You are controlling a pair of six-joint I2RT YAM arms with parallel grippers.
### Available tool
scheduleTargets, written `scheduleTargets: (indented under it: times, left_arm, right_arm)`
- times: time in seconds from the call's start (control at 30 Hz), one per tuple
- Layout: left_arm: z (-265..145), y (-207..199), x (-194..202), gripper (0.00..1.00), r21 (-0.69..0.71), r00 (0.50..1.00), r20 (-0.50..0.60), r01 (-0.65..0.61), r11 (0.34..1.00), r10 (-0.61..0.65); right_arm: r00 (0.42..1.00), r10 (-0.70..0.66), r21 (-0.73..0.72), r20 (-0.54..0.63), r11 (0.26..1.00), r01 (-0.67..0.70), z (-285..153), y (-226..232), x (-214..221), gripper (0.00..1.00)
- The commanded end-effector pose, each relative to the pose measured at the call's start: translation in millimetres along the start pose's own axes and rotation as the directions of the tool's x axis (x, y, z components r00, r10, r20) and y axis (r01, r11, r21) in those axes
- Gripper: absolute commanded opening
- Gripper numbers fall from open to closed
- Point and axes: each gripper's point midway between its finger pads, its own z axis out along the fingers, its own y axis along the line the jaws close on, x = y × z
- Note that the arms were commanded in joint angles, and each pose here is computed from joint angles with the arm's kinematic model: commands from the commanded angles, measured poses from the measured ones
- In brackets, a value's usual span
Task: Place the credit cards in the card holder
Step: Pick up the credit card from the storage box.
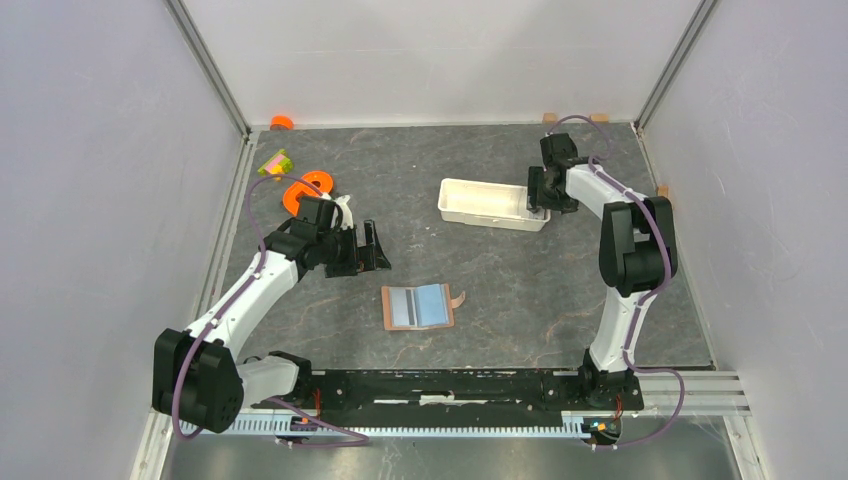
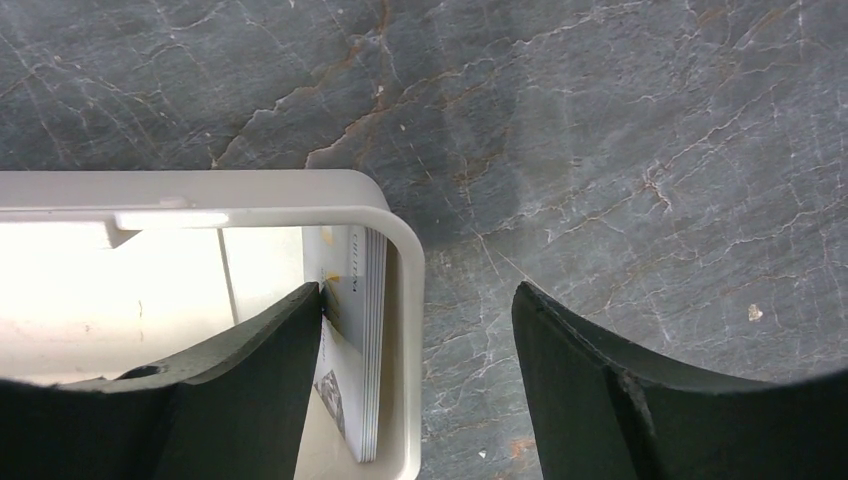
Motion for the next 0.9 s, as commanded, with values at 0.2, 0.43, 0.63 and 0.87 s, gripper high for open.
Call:
scheduleTargets:
  times: [0.2, 0.43, 0.63, 0.87]
  left_arm:
    - [-2.7, -3.8, -7.4, 0.99, 0.023, 0.999, 0.039, -0.018, 1.0, 0.017]
    - [-3.0, -4.3, -7.5, 0.99, 0.025, 0.999, 0.039, -0.018, 1.0, 0.017]
    - [-2.5, -3.9, -7.3, 0.99, 0.024, 0.999, 0.037, -0.017, 1.0, 0.016]
    - [-2.0, -3.4, -7.1, 0.99, 0.022, 0.999, 0.036, -0.016, 1.0, 0.015]
  right_arm:
    - [0.998, 0.012, 0.019, 0.068, 1.0, -0.013, -31.7, -20.9, -28.4, 0.74]
    - [0.998, 0.014, 0.023, 0.064, 1.0, -0.016, -35.7, -28.8, -28.0, 0.73]
    - [0.998, 0.016, 0.024, 0.058, 1.0, -0.017, -36.2, -34.2, -25.8, 0.67]
    - [0.997, 0.019, 0.01, 0.076, 1.0, -0.02, -42.8, -32.8, -31.9, 0.59]
